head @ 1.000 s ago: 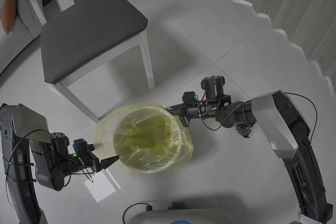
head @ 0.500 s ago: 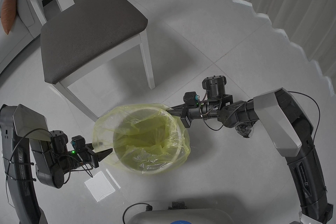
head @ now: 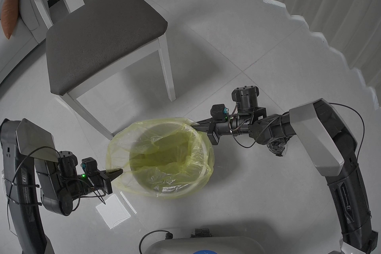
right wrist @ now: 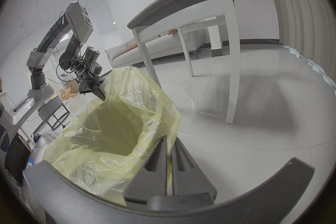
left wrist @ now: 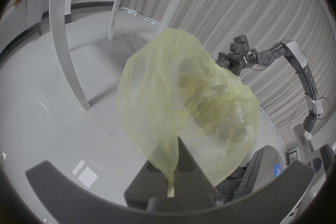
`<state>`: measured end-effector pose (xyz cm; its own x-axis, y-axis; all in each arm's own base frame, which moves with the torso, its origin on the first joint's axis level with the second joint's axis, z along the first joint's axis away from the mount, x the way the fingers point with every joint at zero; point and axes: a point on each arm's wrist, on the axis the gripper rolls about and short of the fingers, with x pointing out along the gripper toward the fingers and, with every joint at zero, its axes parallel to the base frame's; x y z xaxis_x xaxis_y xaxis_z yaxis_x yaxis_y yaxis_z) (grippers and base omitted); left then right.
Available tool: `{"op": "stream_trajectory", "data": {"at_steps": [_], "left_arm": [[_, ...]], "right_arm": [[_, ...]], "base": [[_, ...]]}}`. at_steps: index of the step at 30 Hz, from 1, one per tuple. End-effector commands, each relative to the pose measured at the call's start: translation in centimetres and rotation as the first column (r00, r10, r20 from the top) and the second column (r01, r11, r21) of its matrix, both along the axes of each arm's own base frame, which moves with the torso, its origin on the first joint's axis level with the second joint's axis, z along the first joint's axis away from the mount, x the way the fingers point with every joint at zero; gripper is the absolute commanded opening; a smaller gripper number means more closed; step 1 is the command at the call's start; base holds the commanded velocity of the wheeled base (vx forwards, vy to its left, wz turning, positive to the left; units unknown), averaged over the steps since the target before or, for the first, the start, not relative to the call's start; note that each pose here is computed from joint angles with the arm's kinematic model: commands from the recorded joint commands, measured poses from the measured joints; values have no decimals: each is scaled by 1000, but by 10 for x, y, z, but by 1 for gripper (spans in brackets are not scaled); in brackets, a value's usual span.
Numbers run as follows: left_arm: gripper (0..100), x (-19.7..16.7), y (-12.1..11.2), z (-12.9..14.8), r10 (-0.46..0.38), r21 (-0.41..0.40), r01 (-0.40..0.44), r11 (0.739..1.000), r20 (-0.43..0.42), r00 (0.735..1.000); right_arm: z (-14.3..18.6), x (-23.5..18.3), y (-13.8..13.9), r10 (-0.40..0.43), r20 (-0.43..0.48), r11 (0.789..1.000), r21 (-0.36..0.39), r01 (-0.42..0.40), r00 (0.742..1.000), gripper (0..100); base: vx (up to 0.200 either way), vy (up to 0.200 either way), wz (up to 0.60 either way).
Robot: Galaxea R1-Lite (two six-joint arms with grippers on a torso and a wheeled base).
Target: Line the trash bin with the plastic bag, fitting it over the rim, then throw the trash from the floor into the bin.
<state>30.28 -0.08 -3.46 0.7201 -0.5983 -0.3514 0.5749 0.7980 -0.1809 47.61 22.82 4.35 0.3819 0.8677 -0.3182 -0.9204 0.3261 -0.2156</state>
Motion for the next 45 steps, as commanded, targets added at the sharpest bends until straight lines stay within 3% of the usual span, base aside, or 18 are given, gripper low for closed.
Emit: {"op": "stream_trajectory", "data": {"at_steps": [1,12,27,43,44,45], "left_arm": [[0,7,-2,-23,15,12,-15,1000,-28,999],[0,10,-9,-42,-6,12,7,1000,-66,998],[0,22,-38,-38,-14,-55,9,998,-82,997],[0,18,-37,-21,-13,-58,10,998,-58,998],[0,17,-37,-21,-13,-58,10,998,-58,998],[0,17,-37,-20,-12,-58,8,998,-58,998]], "right_arm": [[-8,5,-9,-20,-16,1000,-6,20,1000,0],[-19,6,-9,-20,-33,1000,-13,20,999,0],[-40,10,-12,-32,-65,999,-23,30,997,0],[-44,15,-18,-47,-66,999,-25,45,997,0],[-44,15,-18,-46,-64,999,-25,45,997,100],[-43,15,-18,-47,-64,999,-24,45,997,100]], "base": [[0,0,0],[0,0,0],[0,0,0],[0,0,0],[0,0,0],[0,0,0]]}}
